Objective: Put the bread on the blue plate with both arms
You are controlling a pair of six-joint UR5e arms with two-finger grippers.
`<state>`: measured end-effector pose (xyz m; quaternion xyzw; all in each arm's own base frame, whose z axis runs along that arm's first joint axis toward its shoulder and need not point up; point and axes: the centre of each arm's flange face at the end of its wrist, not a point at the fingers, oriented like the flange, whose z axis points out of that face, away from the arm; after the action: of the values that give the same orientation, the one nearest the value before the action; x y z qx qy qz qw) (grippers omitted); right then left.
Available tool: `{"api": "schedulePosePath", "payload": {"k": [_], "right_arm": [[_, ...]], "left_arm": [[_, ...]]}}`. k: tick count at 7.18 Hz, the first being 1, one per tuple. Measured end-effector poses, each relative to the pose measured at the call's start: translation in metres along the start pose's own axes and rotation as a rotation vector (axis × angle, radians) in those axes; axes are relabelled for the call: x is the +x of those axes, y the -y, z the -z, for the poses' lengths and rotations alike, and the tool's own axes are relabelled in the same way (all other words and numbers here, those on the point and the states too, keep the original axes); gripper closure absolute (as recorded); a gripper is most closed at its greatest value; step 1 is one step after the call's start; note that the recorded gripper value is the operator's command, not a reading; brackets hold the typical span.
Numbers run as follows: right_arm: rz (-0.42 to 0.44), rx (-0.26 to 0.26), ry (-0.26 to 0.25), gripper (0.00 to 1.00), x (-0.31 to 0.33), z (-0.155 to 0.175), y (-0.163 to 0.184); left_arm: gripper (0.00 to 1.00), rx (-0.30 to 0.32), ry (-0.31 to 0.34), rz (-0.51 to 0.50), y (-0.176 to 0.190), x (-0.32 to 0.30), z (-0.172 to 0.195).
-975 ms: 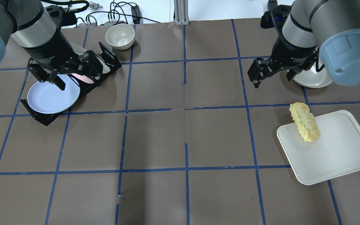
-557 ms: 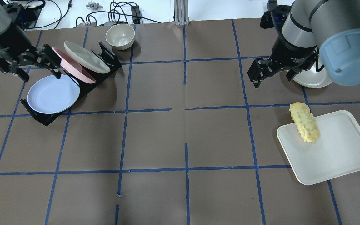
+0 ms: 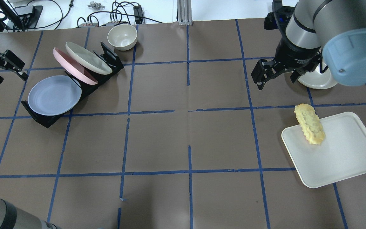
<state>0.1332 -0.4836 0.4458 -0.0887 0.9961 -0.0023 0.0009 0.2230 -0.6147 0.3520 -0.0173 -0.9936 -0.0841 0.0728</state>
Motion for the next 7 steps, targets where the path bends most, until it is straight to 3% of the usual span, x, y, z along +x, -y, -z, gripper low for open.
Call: {"api": "schedulePosePath", "payload": {"k": [3,5,6,7], "right_arm": [[-0.001,-0.01,0.008,0.0,0.003,-0.007,0.001],[0.01,-0.014,0.001,0.0,0.01,-0.011,0.001],[0.042,-0.027,0.004,0.0,0.021,-0.021,0.002],[0.091,-0.038,0.013,0.0,0.046,-0.042,0.0]], "left_arm": [[0.0,-0.014,-0.09,-0.027,0.047,-0.068,-0.073],[0.11,-0.033,-0.121,-0.046,0.068,-0.085,-0.106],[0.29,-0.032,-0.149,-0.045,0.074,-0.087,-0.117],[0.59,-0.028,-0.178,-0.041,0.078,-0.086,-0.124]]}}
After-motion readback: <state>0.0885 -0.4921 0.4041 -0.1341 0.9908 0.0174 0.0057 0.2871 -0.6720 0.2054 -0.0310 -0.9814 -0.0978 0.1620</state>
